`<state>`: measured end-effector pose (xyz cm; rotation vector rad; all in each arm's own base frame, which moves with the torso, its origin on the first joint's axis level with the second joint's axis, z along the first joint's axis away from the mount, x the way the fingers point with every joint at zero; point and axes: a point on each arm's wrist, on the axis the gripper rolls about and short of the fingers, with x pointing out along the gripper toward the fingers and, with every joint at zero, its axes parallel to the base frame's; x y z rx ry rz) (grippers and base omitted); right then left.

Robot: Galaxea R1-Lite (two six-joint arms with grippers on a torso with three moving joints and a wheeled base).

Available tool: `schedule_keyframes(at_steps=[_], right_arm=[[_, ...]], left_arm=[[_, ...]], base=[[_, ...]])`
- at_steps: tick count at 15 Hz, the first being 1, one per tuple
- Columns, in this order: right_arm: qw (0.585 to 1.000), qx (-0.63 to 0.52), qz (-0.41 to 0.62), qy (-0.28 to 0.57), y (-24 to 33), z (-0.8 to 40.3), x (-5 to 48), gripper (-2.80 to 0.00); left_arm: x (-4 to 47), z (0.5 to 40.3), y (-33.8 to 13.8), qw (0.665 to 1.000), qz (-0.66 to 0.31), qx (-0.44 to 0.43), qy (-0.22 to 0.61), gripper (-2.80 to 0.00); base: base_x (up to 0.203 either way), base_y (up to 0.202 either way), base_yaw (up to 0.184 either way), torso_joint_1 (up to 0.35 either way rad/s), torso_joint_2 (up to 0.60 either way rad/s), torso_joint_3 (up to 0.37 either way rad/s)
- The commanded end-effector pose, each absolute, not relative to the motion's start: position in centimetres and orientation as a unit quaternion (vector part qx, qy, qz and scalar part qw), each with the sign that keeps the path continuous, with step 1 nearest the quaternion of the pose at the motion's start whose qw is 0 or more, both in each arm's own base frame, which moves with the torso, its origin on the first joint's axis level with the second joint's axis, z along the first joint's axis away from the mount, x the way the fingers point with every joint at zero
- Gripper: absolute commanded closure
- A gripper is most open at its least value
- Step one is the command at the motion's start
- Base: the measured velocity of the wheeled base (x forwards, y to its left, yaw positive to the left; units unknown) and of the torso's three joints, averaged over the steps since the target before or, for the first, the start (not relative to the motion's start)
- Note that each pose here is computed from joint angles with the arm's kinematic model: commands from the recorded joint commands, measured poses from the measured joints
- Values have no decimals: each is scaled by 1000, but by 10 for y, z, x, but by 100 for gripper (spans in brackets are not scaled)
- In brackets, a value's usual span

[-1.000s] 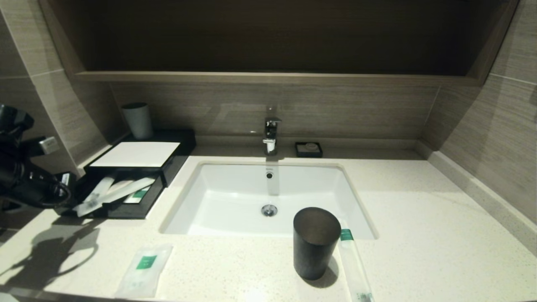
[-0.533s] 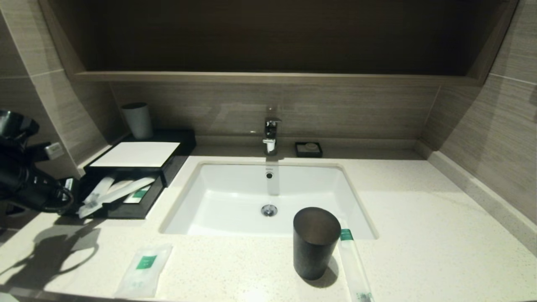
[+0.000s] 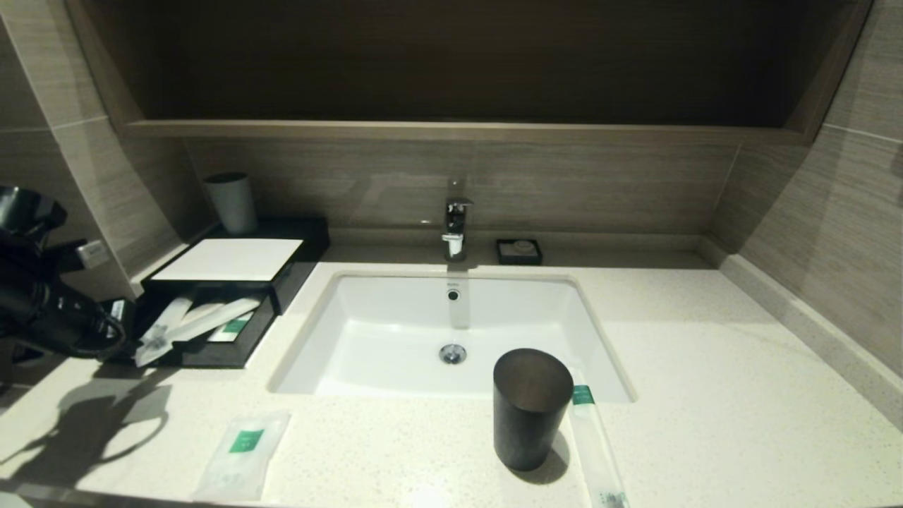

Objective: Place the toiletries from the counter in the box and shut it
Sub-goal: Place the bathroom toiletry into the drawer

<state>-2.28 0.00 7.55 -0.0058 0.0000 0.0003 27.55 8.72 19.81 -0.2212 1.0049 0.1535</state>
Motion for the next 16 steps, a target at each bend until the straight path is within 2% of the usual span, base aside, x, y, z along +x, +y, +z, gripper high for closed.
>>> schedule_keyframes(at_steps=[1, 7, 16], right_arm=[[1000, -3, 0, 0, 0, 75, -23, 0], [1000, -3, 0, 0, 0, 75, -23, 0], [1000, -3, 0, 0, 0, 75, -23, 0]], left_arm=[[273, 202, 84, 870, 66, -107, 476, 0], [255, 221, 76, 882, 54, -108, 456, 0], [271, 198, 88, 862, 65, -114, 490, 0]], base=[[0, 0, 0, 0, 0, 0], [0, 0, 0, 0, 0, 0], [0, 0, 0, 0, 0, 0]])
